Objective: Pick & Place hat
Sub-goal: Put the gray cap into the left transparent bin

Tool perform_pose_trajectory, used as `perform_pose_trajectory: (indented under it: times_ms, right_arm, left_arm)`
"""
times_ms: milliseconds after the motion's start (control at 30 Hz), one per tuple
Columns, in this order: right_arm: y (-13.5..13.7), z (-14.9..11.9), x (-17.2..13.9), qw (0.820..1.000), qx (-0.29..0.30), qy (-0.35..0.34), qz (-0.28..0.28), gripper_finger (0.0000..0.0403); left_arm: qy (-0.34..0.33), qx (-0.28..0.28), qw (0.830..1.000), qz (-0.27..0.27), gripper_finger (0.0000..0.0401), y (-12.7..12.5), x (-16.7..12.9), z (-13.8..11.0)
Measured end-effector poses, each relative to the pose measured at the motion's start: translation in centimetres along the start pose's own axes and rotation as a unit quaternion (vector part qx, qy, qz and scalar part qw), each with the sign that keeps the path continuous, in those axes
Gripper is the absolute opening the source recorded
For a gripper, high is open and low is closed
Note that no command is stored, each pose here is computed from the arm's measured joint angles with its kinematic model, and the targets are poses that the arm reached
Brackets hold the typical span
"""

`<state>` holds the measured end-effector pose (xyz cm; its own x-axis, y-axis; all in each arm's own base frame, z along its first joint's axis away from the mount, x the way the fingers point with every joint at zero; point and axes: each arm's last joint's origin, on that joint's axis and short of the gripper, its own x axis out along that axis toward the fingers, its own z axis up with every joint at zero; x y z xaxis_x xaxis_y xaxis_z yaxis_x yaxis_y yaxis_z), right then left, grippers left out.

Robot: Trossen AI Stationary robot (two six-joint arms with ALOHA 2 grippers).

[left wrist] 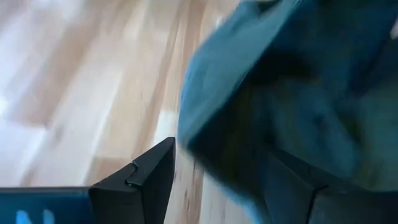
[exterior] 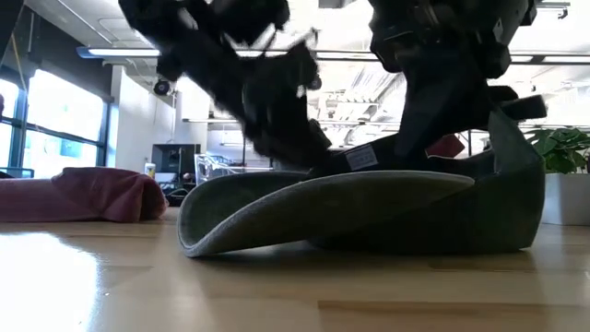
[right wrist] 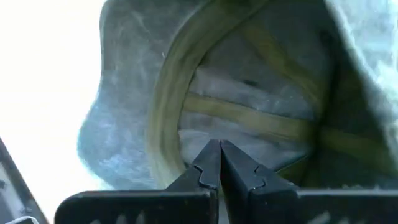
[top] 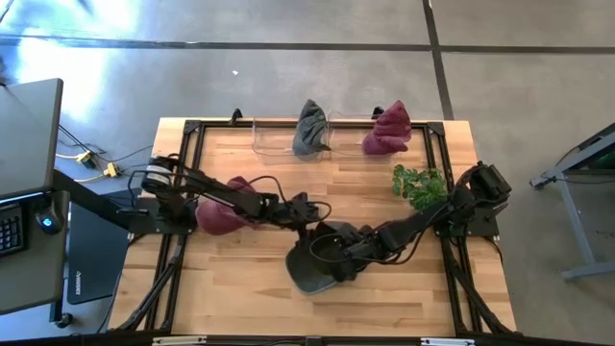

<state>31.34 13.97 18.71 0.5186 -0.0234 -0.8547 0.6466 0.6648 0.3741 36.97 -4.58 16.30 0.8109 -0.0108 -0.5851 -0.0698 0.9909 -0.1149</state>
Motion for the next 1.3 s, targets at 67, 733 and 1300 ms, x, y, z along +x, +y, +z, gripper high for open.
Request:
perform_pose_trajectory:
  times_ms: [67, 733, 1300]
  right_arm:
    - [0.0, 0.0, 0.0, 1.000, -0.019, 0.001, 0.000, 0.0001]
    - [1.4, -0.2, -2.2, 0.955, -0.294, -0.005, -0.044, 0.0000]
    - [-1.9, -3.3, -0.2, 0.930, -0.225, -0.196, -0.213, 0.0000]
  left_arm:
    - [0.000, -0.006, 1.000, 0.000, 0.0202, 0.0, 0.6, -0.5]
    - [-0.060, -0.032, 0.997, -0.049, 0.0005, -1.3, -0.7, 5.6]
    - [0.029, -0.075, 0.997, -0.021, 0.0001, 0.1, -2.8, 10.3]
